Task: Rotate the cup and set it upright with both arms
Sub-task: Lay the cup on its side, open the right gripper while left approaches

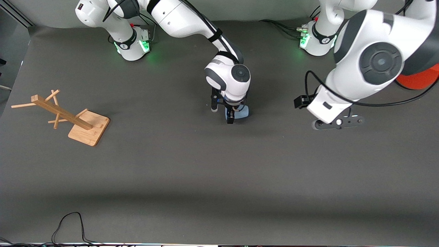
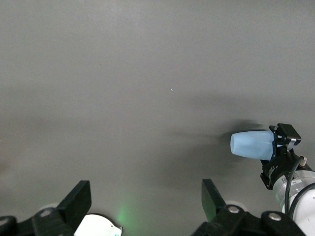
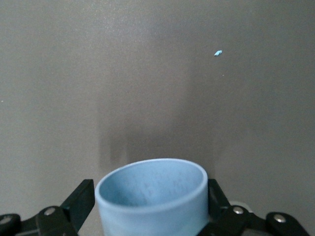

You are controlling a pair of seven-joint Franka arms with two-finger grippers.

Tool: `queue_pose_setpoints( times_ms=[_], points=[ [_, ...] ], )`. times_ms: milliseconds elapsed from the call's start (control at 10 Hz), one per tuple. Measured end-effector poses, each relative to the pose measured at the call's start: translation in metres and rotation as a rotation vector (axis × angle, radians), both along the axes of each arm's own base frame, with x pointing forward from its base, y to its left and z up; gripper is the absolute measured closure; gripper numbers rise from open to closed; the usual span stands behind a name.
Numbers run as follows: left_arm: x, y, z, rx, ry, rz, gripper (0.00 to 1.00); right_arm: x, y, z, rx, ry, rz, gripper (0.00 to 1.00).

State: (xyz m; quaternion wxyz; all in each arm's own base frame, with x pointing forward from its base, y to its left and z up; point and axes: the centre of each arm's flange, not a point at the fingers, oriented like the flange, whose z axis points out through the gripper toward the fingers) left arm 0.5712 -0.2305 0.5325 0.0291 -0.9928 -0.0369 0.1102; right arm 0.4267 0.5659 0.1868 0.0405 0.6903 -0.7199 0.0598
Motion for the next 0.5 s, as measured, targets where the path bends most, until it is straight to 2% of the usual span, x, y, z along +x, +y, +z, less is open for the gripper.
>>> queue_pose_setpoints(
  times_ms=[300, 500],
  points=[
    [-0.002, -0.01, -0.005, 0.002, 0.007, -0.014, 0.0, 0.007, 0.003, 0.015, 0.015, -0.015, -0.004, 0.0],
    [-0.004, -0.013, -0.005, 0.002, 0.009, -0.02, 0.0, 0.016, -0.001, 0.055, 0.009, -0.016, -0.009, 0.0]
  ],
)
